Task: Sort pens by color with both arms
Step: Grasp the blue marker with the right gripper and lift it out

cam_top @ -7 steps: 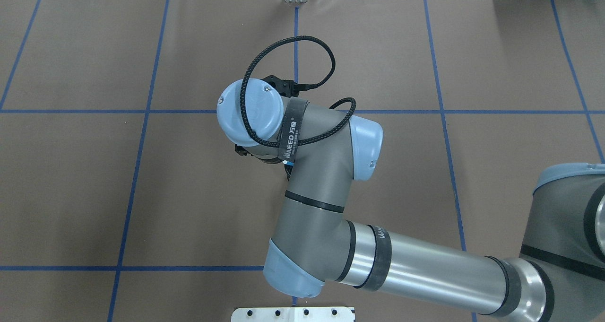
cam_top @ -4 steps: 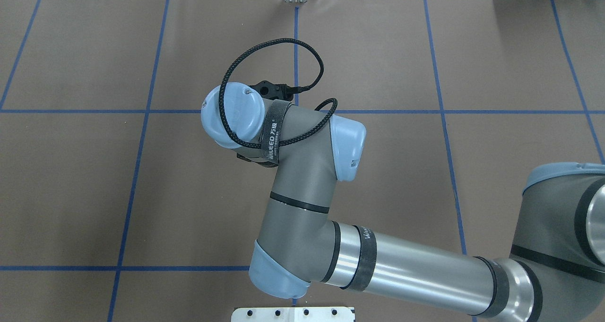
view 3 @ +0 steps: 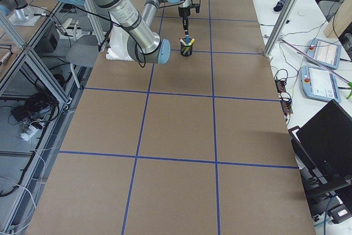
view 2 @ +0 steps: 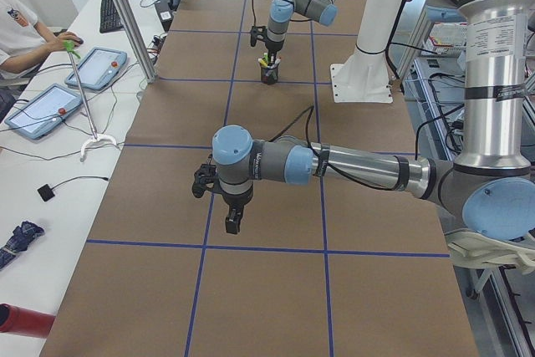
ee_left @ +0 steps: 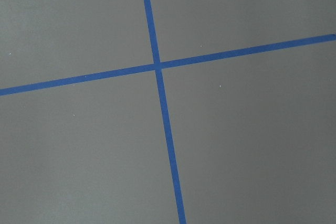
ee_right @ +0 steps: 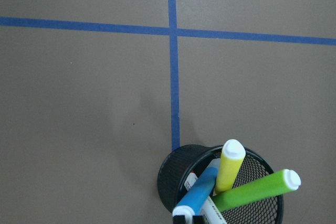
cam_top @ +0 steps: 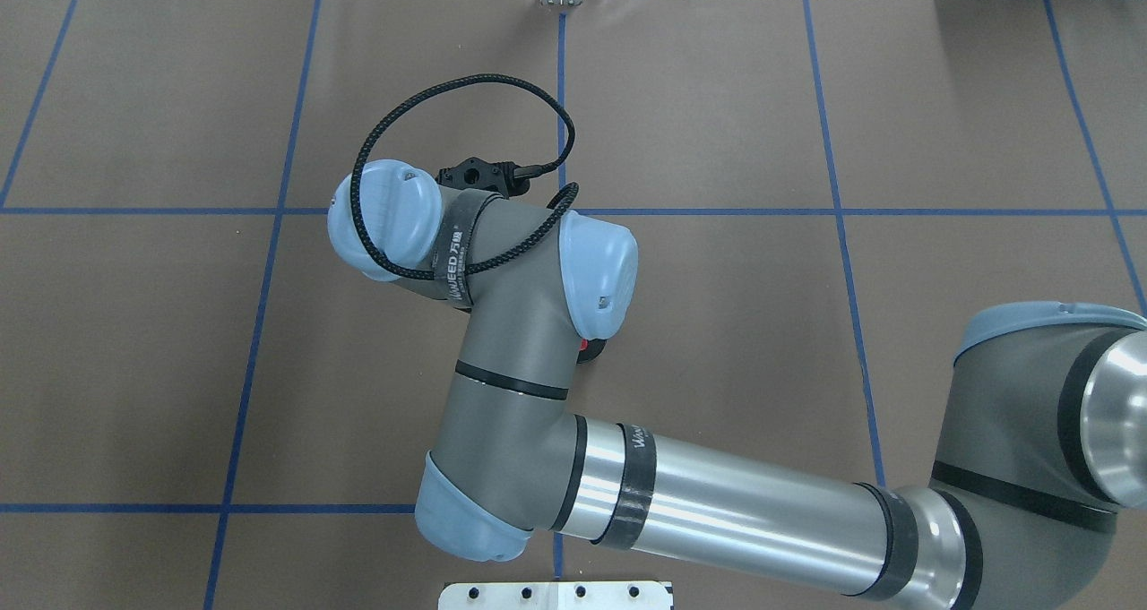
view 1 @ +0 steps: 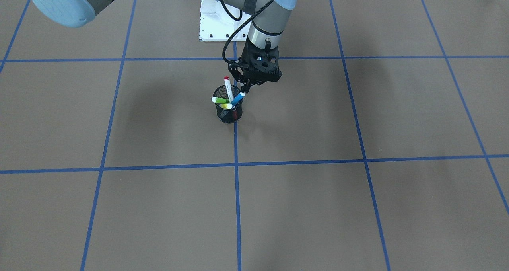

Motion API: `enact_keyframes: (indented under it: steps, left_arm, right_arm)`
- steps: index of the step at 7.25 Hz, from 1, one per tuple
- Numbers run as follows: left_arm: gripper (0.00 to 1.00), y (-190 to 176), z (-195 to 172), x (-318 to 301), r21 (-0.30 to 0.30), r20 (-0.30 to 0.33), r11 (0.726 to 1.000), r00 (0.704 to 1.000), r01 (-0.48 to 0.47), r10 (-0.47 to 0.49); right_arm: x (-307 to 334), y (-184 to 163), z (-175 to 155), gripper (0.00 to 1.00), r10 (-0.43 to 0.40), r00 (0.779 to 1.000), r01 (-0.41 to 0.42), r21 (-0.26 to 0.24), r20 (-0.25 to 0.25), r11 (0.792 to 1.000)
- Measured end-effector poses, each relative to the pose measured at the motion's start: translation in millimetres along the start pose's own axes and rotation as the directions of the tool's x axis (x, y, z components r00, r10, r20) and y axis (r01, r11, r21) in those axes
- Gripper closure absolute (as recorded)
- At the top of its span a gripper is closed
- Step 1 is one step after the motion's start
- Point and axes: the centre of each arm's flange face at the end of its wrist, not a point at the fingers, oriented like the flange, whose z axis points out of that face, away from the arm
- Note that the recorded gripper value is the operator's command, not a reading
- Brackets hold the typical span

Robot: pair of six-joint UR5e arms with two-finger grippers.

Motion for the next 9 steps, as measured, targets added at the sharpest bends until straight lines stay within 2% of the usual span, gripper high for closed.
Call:
enact_keyframes:
  steps: [3, 4, 5, 7, 8, 9]
  left_arm:
    - [0.00, 0, 0, 0, 0.000, 0.000, 1.000, 1.000, 0.000, 0.000]
    - [0.00, 0, 0, 0, 0.000, 0.000, 1.000, 1.000, 0.000, 0.000]
    - [0.00, 0, -1, 1, 0.002, 0.000, 1.000, 1.000, -0.001, 0.001]
    - [0.00, 0, -1, 2, 0.004, -0.015, 1.000, 1.000, -0.001, 0.001]
    - [0.00, 0, 0, 3, 0.004, -0.023, 1.000, 1.000, -0.001, 0.001]
    - [0.00, 0, 0, 3, 0.003, -0.026, 1.000, 1.000, -0.001, 0.001]
  right_arm:
    - [-5, -2, 2, 0.04, -0.014, 0.999, 0.014, -0.004, -0.050, 1.000]
    - [-6, -3, 7, 0.16, -0.015, 0.998, 0.014, -0.005, -0.064, 1.000]
    - [-7, -4, 12, 0.37, -0.015, 0.997, 0.014, -0.005, -0.080, 1.000]
    - [-10, -6, 22, 0.86, -0.015, 0.994, 0.015, -0.005, -0.108, 1.000]
    - [-10, -6, 23, 0.87, -0.016, 0.993, 0.015, -0.006, -0.117, 1.000]
    - [-9, -6, 23, 0.99, -0.016, 0.992, 0.015, -0.007, -0.123, 1.000]
